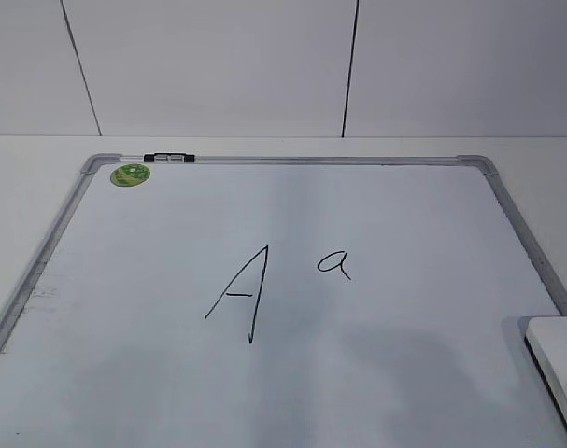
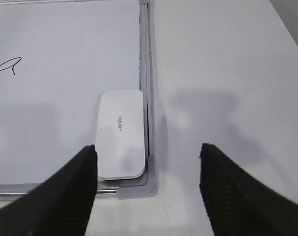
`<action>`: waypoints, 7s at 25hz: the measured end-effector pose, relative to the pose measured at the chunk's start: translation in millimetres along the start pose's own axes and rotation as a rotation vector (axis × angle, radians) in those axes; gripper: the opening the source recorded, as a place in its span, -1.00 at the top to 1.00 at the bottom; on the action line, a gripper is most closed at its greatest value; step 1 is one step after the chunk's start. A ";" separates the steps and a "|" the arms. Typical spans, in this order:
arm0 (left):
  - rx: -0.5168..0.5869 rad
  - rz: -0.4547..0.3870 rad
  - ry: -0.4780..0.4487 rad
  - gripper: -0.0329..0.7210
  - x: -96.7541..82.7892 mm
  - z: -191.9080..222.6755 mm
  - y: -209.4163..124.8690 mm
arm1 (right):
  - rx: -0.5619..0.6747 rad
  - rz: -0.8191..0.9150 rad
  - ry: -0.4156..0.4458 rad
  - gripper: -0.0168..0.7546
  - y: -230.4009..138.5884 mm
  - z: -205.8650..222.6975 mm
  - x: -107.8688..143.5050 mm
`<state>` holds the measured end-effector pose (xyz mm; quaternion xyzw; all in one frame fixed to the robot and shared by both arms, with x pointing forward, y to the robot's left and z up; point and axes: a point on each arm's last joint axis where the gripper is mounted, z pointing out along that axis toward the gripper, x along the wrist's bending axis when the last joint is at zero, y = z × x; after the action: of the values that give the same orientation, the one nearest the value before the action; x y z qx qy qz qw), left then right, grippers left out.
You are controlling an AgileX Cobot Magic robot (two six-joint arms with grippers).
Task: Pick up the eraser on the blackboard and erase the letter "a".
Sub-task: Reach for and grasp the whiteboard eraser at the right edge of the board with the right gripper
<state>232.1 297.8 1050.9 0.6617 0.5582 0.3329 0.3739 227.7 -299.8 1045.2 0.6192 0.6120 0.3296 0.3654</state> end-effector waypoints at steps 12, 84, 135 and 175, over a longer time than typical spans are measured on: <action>0.000 0.000 0.000 0.29 0.0 0.0 0.0 | 0.000 0.000 0.000 -0.41 0.0 0.0 0.0; 0.000 -0.001 -0.001 0.29 -0.1 0.0 0.0 | 0.880 0.083 0.180 -0.78 72.9 173.8 20.9; 0.000 -0.001 -0.001 0.29 -0.1 0.0 0.0 | 0.962 -0.049 0.037 -0.70 62.4 239.1 44.3; 0.000 -0.001 -0.001 0.29 -0.1 0.0 0.0 | 1.034 -0.054 0.029 -0.69 48.6 255.7 46.6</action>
<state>232.1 297.7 1050.9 0.6617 0.5581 0.3324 0.3744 473.1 -265.0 953.0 0.6981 0.7157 -0.0173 0.0115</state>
